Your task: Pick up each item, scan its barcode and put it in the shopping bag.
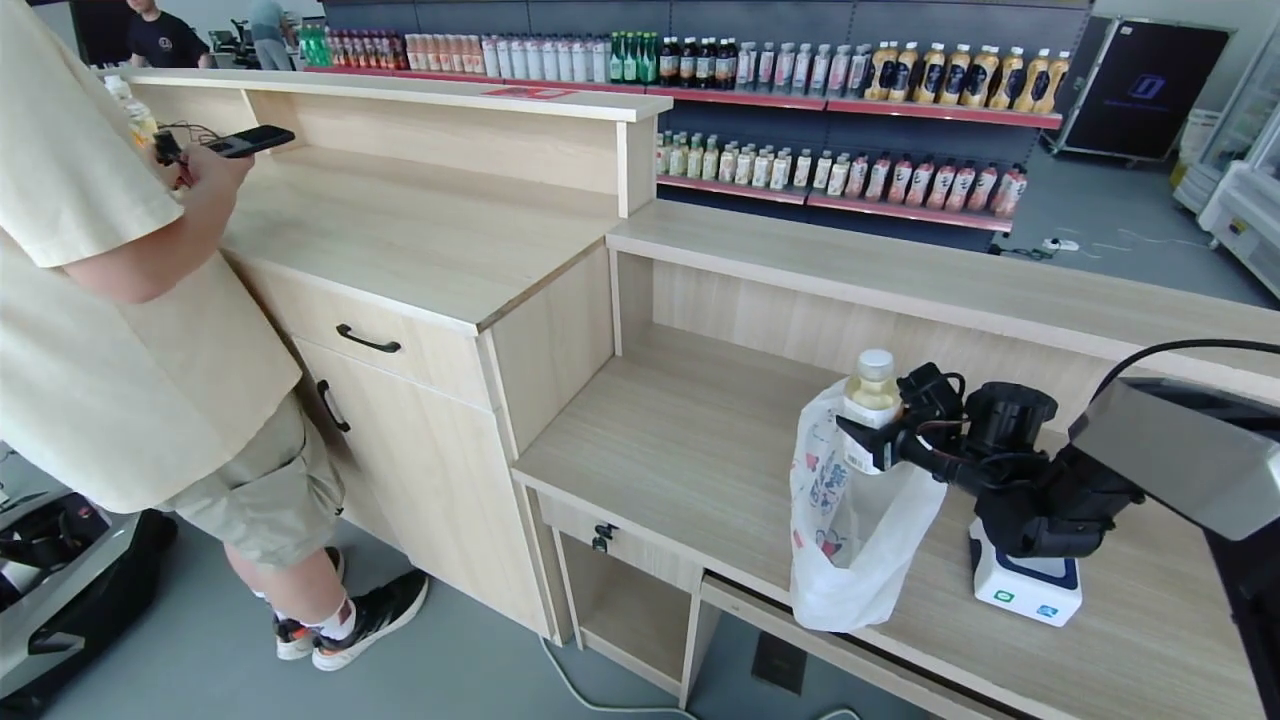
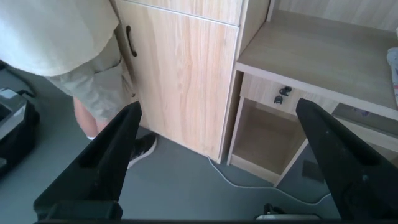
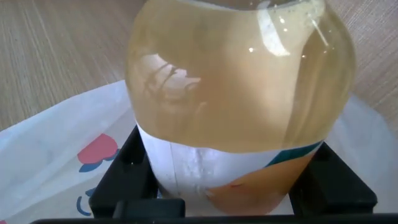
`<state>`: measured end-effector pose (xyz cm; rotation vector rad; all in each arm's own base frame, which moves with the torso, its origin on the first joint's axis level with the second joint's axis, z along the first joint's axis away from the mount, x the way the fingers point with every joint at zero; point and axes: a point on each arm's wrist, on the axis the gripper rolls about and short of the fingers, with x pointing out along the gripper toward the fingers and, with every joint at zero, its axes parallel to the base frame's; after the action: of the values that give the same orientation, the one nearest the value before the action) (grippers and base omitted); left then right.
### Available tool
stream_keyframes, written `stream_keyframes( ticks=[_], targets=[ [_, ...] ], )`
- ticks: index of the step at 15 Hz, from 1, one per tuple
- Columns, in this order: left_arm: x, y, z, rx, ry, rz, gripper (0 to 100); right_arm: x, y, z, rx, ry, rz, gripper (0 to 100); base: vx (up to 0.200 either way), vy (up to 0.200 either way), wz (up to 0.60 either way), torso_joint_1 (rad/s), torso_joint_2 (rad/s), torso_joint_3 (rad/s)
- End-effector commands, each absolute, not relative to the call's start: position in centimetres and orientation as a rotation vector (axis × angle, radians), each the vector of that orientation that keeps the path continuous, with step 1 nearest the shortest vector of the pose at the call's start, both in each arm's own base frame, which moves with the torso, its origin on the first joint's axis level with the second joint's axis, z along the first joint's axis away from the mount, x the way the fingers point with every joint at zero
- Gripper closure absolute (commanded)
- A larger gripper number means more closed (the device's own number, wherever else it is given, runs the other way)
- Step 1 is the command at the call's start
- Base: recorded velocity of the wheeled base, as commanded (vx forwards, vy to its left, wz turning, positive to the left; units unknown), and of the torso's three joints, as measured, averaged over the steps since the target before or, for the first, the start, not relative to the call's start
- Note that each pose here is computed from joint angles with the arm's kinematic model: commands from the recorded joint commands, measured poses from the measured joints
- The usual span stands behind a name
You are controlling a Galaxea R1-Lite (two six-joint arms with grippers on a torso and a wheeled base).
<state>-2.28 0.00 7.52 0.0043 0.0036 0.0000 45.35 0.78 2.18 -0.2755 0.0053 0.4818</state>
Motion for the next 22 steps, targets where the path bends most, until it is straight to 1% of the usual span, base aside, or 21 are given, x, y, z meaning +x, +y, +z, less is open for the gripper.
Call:
stream_keyframes(
  ticks=[1, 8, 14, 15, 17, 18, 20, 22],
  targets=[
    [-2.3, 0.0, 7.5, 0.005, 0.003, 0.0, 0, 45.9, 0.8, 0.1, -0.268, 0.034, 0.489, 100, 0.0, 0.0, 0.0, 0.0, 0.0, 0.0],
    [-2.3, 0.0, 7.5, 0.005, 0.003, 0.0, 0, 47.0, 2.6, -1.3, -0.268, 0.018, 0.525, 100, 0.0, 0.0, 0.0, 0.0, 0.0, 0.0],
    [-2.3, 0.0, 7.5, 0.005, 0.003, 0.0, 0, 46.9, 2.4, -1.7, -0.272, 0.03, 0.523, 100, 0.0, 0.0, 0.0, 0.0, 0.0, 0.0],
    [-2.3, 0.0, 7.5, 0.005, 0.003, 0.0, 0, 46.8, 2.3, -1.7, -0.272, 0.033, 0.521, 0, 0.0, 0.0, 0.0, 0.0, 0.0, 0.0],
    [-2.3, 0.0, 7.5, 0.005, 0.003, 0.0, 0, 46.6, 2.3, -1.5, -0.269, 0.036, 0.52, 0, 0.0, 0.0, 0.0, 0.0, 0.0, 0.0],
    [-2.3, 0.0, 7.5, 0.005, 0.003, 0.0, 0, 46.5, 2.2, -0.5, -0.268, 0.022, 0.515, 0, 0.0, 0.0, 0.0, 0.0, 0.0, 0.0],
    [-2.3, 0.0, 7.5, 0.005, 0.003, 0.0, 0, 45.9, 2.2, 2.9, -0.278, -0.025, 0.504, 0, 0.0, 0.0, 0.0, 0.0, 0.0, 0.0],
    [-2.3, 0.0, 7.5, 0.005, 0.003, 0.0, 0, 42.9, 1.4, 7.5, -0.29, -0.04, 0.483, 0, 0.0, 0.0, 0.0, 0.0, 0.0, 0.0]
  ],
)
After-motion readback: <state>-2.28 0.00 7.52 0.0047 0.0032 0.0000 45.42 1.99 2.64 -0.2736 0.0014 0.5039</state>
